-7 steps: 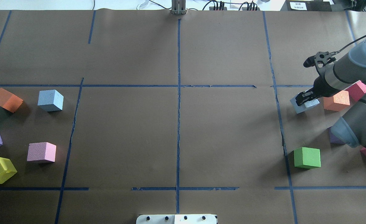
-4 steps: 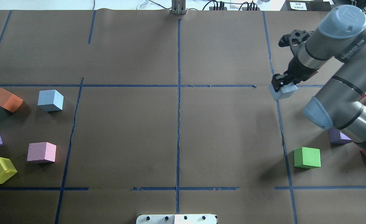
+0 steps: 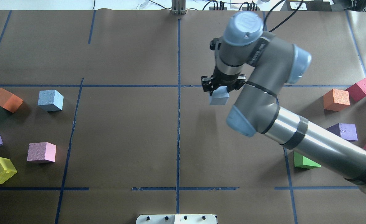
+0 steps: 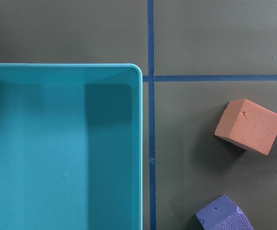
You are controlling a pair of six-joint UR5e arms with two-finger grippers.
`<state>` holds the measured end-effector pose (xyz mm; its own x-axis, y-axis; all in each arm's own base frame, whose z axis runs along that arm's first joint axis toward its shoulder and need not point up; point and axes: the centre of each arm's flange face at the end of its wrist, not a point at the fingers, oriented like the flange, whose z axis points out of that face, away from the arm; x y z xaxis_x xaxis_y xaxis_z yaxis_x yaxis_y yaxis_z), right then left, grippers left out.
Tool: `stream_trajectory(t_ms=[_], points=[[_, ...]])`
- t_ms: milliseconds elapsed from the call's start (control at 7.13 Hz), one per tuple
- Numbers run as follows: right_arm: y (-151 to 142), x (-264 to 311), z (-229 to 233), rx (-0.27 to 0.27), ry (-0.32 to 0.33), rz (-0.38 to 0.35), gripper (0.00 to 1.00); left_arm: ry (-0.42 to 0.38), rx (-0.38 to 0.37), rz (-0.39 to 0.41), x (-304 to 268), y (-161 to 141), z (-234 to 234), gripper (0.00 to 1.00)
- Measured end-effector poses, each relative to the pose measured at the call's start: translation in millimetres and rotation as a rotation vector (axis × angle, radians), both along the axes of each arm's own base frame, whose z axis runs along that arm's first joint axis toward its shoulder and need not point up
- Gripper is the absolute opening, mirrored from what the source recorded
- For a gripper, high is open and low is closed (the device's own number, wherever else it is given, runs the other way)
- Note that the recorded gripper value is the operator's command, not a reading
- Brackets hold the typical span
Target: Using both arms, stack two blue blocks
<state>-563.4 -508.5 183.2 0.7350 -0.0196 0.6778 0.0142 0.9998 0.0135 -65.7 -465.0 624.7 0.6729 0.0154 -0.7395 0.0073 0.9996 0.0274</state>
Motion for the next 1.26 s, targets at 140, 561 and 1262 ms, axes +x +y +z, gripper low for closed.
stream_trajectory(t_ms=[140, 561, 1262], points=[[9.3, -26.5, -14.2, 0.004, 0.012, -0.006, 0.01, 0.000, -0.001, 0.000, -0.1, 0.1, 0.3, 1.00], [26.9, -57.5, -11.7, 0.003, 0.042, -0.025, 0.03, 0.001, 0.000, 0.000, 0.0, -0.1, 0.0, 1.00], [25.6, -66.4, -7.2, -0.022, 0.021, 0.015, 0.94, 0.001, 0.002, 0.000, 0.0, -0.9, -1.0, 1.00]])
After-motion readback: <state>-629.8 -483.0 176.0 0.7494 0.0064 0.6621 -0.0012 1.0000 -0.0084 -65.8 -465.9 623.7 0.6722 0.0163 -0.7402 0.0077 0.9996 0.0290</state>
